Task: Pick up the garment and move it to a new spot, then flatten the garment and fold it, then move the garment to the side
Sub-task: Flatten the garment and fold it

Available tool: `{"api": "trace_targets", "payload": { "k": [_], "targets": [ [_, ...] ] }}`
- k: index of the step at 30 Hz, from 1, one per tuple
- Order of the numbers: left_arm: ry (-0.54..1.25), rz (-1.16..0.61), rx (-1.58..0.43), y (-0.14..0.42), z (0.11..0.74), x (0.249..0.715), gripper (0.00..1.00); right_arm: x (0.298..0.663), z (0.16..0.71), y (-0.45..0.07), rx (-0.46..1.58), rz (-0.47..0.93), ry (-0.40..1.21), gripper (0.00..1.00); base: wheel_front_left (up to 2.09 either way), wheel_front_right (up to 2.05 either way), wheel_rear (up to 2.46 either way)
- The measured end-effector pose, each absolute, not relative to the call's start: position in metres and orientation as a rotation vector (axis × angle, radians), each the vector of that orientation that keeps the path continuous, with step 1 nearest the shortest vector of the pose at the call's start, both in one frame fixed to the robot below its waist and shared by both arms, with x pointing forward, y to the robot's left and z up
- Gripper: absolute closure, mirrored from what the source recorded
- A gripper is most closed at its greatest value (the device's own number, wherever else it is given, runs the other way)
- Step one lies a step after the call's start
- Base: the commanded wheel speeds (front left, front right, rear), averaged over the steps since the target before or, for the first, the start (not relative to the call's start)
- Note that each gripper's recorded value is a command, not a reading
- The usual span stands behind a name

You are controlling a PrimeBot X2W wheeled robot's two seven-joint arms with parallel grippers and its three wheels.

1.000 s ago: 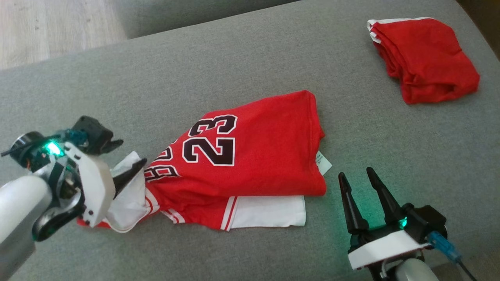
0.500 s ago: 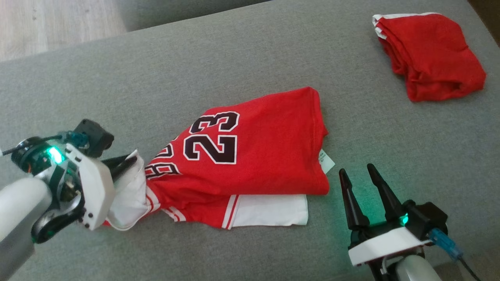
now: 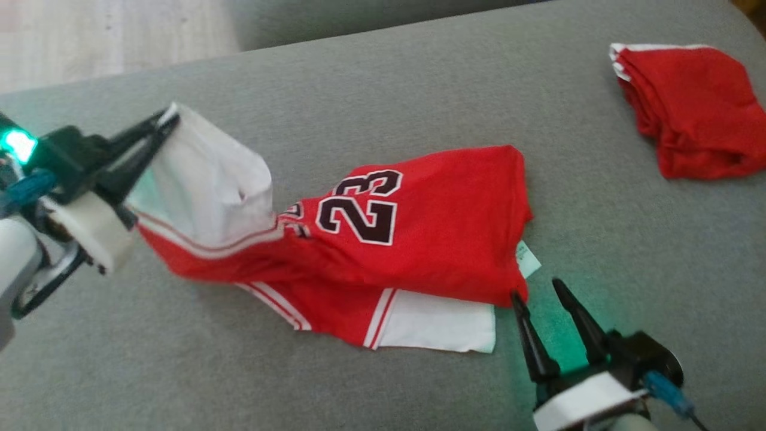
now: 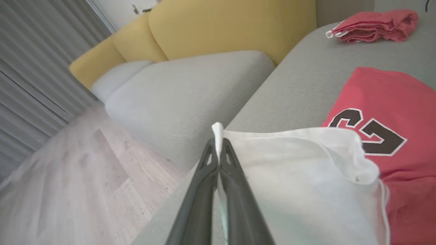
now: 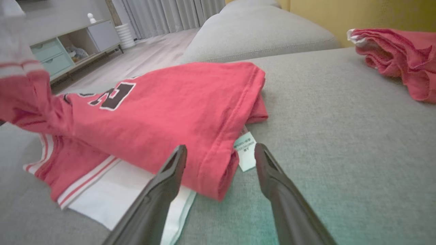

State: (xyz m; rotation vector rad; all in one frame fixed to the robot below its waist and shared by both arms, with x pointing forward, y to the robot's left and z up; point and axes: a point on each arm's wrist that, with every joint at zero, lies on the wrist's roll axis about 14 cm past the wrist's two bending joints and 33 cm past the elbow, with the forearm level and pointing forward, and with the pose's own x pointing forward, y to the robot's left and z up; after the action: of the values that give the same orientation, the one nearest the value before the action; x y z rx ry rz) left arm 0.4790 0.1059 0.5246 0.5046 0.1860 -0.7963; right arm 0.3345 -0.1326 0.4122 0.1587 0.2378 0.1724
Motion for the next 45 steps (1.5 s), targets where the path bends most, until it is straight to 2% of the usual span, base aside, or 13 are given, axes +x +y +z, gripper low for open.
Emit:
{"api": "trace_targets", "payload": {
  "k": [12, 21, 28, 29, 32, 33, 34, 35, 36, 37, 45],
  "targets": [
    [-0.072, -0.609, 0.526, 0.153, 0.577, 0.484, 1.0, 0.32, 0.393, -0.117, 0.126, 0.265, 0.31, 0.0, 0.0, 0.0, 0.0],
    [-0.076, -0.578, 0.517, 0.162, 0.574, 0.485, 1.0, 0.313, 0.377, -0.097, 0.112, 0.335, 0.368, 0.0, 0.0, 0.0, 0.0],
    [-0.057, -0.583, 0.516, 0.164, 0.566, 0.483, 1.0, 0.323, 0.377, -0.083, 0.107, 0.387, 0.367, 0.02, 0.0, 0.0, 0.0],
    [-0.054, -0.582, 0.516, 0.164, 0.565, 0.483, 1.0, 0.323, 0.375, -0.082, 0.11, 0.39, 0.372, 0.06, 0.0, 0.0, 0.0],
    [-0.045, -0.582, 0.514, 0.165, 0.562, 0.483, 1.0, 0.321, 0.369, -0.078, 0.108, 0.405, 0.396, 0.29, 0.0, 0.0, 0.0],
    [-0.041, -0.583, 0.515, 0.166, 0.56, 0.482, 1.0, 0.321, 0.367, -0.076, 0.106, 0.413, 0.403, 0.52, 0.0, 0.0, 0.0],
    [-0.039, -0.589, 0.517, 0.165, 0.559, 0.481, 1.0, 0.322, 0.367, -0.075, 0.106, 0.416, 0.403, 0.61, 0.0, 0.0, 0.0],
    [-0.039, -0.59, 0.52, 0.165, 0.559, 0.48, 1.0, 0.323, 0.367, -0.075, 0.109, 0.416, 0.402, 0.76, 0.0, 0.0, 0.0],
    [-0.04, -0.591, 0.519, 0.164, 0.559, 0.48, 1.0, 0.323, 0.367, -0.074, 0.111, 0.416, 0.401, 0.96, 0.0, 0.0, 0.0],
    [-0.041, -0.592, 0.518, 0.163, 0.56, 0.479, 1.0, 0.323, 0.368, -0.074, 0.111, 0.418, 0.399, 1.0, 0.0, 0.0, 0.0],
    [-0.089, -0.592, 0.523, 0.158, 0.576, 0.473, 1.0, 0.331, 0.398, -0.08, 0.107, 0.4, 0.292, 1.0, 0.0, 0.0, 0.0]
  ]
}}
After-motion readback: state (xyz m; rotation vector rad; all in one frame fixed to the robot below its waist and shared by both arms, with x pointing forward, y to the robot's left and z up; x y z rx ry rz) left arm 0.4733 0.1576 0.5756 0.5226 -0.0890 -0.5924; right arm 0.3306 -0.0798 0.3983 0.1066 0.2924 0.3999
